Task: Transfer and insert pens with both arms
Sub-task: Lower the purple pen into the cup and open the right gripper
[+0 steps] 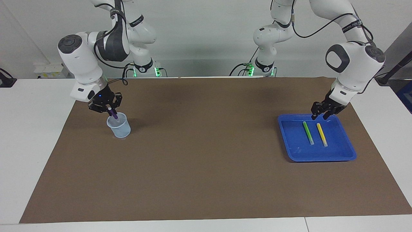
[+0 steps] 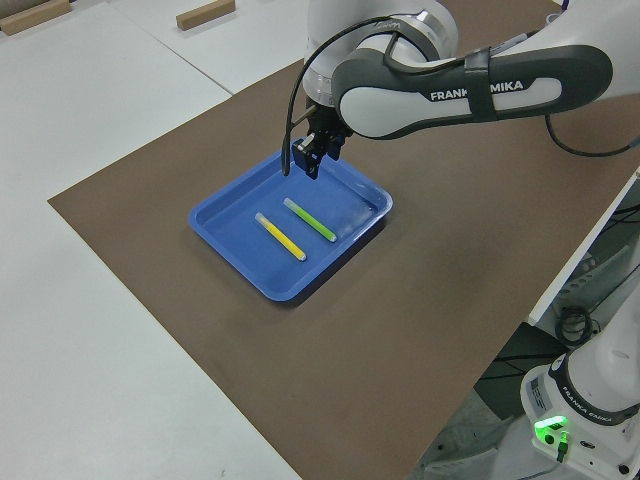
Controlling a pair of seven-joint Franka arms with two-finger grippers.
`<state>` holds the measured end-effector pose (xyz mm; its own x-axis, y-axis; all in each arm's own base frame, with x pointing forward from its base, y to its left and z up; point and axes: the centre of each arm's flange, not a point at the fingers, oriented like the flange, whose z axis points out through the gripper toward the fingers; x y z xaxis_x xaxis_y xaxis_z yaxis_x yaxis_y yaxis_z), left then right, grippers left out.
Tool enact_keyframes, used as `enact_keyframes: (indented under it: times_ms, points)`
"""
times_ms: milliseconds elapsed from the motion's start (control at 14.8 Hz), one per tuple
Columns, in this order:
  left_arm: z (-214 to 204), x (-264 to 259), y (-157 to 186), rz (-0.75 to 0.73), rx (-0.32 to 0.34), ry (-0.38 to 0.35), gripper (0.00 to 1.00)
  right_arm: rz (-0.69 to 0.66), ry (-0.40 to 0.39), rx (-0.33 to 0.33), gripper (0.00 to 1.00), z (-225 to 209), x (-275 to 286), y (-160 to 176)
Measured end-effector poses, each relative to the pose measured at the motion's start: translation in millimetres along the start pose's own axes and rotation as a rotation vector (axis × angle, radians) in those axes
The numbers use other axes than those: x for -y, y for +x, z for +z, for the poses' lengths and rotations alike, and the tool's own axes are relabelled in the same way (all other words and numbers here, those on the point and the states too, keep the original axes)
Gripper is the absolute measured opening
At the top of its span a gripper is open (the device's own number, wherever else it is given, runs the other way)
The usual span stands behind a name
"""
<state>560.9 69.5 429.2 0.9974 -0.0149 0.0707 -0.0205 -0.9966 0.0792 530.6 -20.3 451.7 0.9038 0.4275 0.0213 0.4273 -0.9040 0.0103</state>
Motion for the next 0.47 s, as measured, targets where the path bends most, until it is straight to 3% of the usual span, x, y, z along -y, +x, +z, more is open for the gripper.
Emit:
enact_keyframes:
  times_ms: [474]
  points:
    - [50.2, 10.2, 19.6, -0.010, -0.050, 0.002, 0.60, 0.032, -0.008, -0.014, 0.18, 31.3, -4.5, -12.7]
